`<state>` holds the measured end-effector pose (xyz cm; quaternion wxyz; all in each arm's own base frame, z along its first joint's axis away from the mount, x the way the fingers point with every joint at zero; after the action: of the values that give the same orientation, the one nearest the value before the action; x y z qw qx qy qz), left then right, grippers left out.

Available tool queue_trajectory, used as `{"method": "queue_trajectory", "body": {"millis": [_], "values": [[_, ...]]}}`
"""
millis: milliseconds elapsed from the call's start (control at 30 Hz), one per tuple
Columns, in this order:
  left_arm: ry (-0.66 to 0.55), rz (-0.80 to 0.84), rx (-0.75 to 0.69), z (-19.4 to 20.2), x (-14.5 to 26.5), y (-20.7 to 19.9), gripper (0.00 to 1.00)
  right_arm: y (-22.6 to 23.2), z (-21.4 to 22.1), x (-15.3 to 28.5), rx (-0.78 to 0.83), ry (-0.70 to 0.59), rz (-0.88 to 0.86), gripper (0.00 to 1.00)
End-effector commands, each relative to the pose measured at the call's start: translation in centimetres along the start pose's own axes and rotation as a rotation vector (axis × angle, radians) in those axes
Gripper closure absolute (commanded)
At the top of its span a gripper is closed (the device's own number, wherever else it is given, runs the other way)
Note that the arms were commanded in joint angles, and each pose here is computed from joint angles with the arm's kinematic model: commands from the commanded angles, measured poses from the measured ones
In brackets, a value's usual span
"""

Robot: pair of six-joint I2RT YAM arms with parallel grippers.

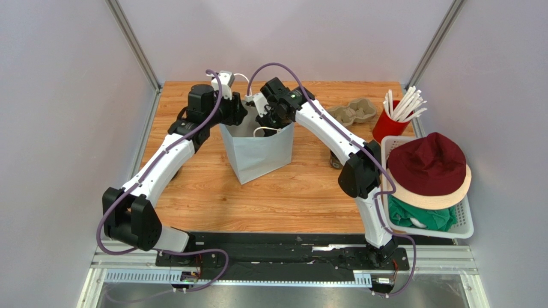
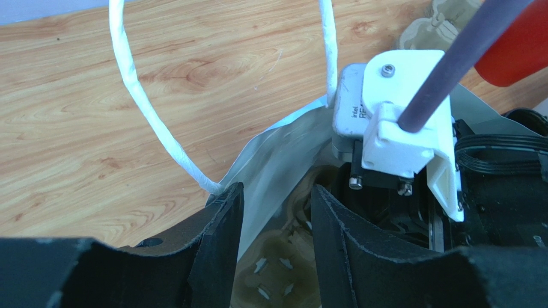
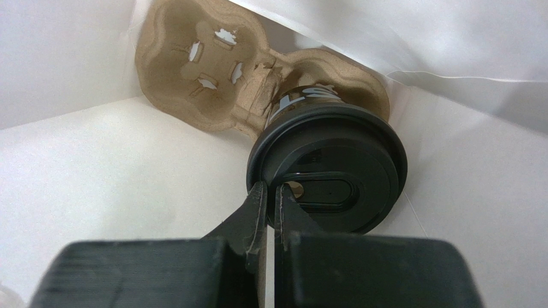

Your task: Pack the takeout coffee

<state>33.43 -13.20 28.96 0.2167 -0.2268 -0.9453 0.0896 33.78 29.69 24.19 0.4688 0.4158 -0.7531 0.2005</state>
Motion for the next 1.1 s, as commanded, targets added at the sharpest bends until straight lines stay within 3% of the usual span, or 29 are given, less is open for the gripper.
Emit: {"method": "queue_trajectory", "body": {"millis": [0, 500, 1067], "values": [[-0.016, -0.065, 0.022, -0.8, -0.3, 0.5, 0.48, 0.3, 0.6, 0.3, 0.022, 0.031, 0.002, 1.00], [0.031, -0.054, 0.027, -0.4, -1.2, -0.1, 0.48, 0.5, -1.1, 2.8, 0.063, -0.084, 0.031, 1.00], [0.052, -0.066, 0.031, -0.4, -1.7, -0.2, 0.48, 1.5, -0.9, 4.2, 0.122, -0.104, 0.005, 1.00]]}}
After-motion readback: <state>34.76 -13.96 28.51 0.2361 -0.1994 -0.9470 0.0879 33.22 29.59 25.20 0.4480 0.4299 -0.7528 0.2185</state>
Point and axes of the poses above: each gripper's point midway between its finger pads, its own x axis back along the fingers, its own y axis along the line the jaws close on, z = x × y, the point moved 9 cm from there along x, back along the fingers, and after that the axes turned 5 degrees about x, right-handed, at the moved point
